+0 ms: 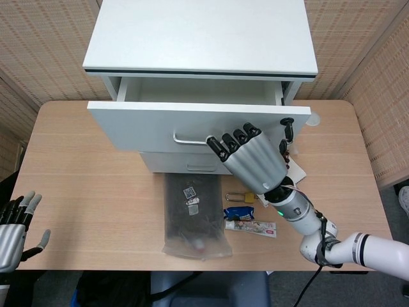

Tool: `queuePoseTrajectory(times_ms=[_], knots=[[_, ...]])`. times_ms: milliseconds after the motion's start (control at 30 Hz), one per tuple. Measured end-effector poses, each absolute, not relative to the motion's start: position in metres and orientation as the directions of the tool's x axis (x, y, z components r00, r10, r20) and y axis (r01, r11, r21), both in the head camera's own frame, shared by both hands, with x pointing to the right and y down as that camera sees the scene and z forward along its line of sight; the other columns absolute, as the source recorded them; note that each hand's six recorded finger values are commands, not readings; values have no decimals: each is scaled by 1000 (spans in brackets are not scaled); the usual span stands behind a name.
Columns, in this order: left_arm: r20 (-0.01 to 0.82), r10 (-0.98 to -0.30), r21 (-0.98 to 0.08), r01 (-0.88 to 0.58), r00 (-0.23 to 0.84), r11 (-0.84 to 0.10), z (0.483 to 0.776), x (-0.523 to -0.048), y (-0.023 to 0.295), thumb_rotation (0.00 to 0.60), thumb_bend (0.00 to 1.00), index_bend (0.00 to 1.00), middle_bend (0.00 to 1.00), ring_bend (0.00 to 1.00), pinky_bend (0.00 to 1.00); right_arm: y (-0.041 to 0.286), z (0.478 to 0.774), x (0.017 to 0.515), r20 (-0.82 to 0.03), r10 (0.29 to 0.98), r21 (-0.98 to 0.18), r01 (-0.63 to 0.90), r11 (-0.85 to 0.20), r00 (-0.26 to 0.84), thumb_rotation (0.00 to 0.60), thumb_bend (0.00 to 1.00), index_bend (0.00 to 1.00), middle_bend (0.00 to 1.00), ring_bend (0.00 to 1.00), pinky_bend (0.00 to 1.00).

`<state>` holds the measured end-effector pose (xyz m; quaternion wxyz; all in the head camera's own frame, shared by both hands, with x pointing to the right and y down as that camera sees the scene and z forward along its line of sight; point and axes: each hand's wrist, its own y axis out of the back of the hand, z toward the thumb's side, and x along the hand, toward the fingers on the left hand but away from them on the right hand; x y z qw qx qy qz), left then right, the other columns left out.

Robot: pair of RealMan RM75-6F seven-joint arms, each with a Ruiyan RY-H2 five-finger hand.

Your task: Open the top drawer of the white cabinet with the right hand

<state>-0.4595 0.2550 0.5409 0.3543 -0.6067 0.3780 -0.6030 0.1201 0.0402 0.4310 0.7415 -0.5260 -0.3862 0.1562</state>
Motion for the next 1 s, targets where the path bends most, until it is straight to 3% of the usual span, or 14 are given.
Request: queuePoseTrajectory(times_ms=[1000], knots=[[466,-885,-884,-32,-4,-466,541,-456,254,600,376,0,0,0,72,78,411,124,435,587,-893,240,382,683,600,301,609,952,997,1000]])
